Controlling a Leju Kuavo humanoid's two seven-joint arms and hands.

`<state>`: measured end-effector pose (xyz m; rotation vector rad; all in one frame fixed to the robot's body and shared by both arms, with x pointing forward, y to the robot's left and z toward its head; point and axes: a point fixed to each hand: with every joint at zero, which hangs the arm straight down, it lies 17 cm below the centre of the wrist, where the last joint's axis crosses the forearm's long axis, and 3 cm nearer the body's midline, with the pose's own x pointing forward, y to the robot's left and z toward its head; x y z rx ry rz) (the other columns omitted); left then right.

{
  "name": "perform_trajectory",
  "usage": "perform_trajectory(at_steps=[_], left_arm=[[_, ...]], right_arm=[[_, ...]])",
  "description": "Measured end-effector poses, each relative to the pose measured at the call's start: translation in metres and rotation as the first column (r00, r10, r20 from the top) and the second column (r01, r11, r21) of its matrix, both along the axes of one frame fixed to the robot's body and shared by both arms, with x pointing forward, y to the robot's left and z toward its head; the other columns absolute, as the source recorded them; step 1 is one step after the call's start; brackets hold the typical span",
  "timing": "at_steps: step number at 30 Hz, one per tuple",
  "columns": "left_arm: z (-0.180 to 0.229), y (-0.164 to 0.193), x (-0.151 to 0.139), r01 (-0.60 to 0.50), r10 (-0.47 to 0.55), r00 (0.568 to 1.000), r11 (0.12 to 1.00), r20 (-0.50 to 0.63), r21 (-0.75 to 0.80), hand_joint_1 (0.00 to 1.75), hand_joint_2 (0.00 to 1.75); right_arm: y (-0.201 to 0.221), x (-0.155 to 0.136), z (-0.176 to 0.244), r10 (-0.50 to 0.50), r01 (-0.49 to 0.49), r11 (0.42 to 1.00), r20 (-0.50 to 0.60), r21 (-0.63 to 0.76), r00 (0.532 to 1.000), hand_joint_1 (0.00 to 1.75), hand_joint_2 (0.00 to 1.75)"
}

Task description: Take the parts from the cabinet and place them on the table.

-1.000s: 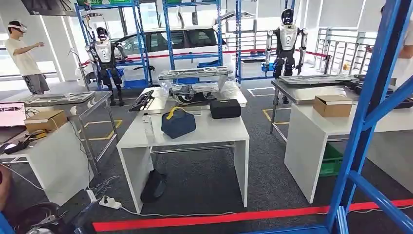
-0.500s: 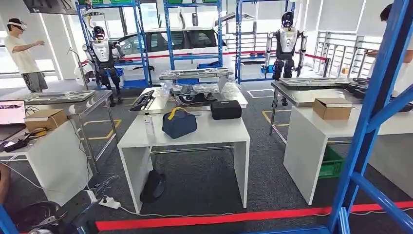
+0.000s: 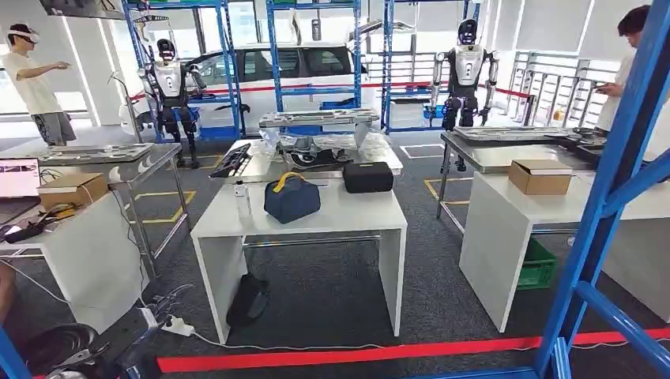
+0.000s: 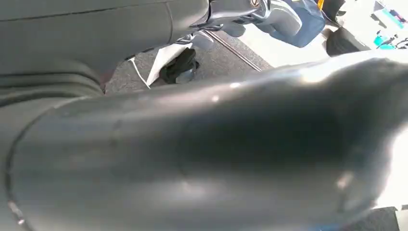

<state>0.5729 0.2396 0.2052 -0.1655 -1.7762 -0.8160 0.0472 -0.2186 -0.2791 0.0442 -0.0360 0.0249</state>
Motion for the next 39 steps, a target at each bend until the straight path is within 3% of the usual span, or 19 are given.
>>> perform_trajectory(at_steps=[11, 21, 39], left_arm=[[0.002, -0.012, -0.001, 0.025, -0.025, 1.000, 1.000, 0.009, -0.002, 0.00, 0.00], [-0.011, 0.008, -0.005, 0.004, -0.004, 1.000, 1.000, -0.016, 0.011, 0.00, 0.00], [0.020, 0.011, 0.008, 0.005, -0.005, 1.000, 1.000, 0.015, 0.008, 0.00, 0.00]], right_arm=[[0.002, 0.000, 0.000, -0.026, 0.026, 1.000, 0.007, 0.006, 1.000, 0.00, 0.00], [0.000, 0.002, 0.000, -0.002, 0.002, 1.000, 0.011, 0.005, 1.000, 0.00, 0.00], [0.002, 0.006, 0.001, -0.002, 0.002, 1.000, 0.012, 0.007, 1.000, 0.00, 0.00]])
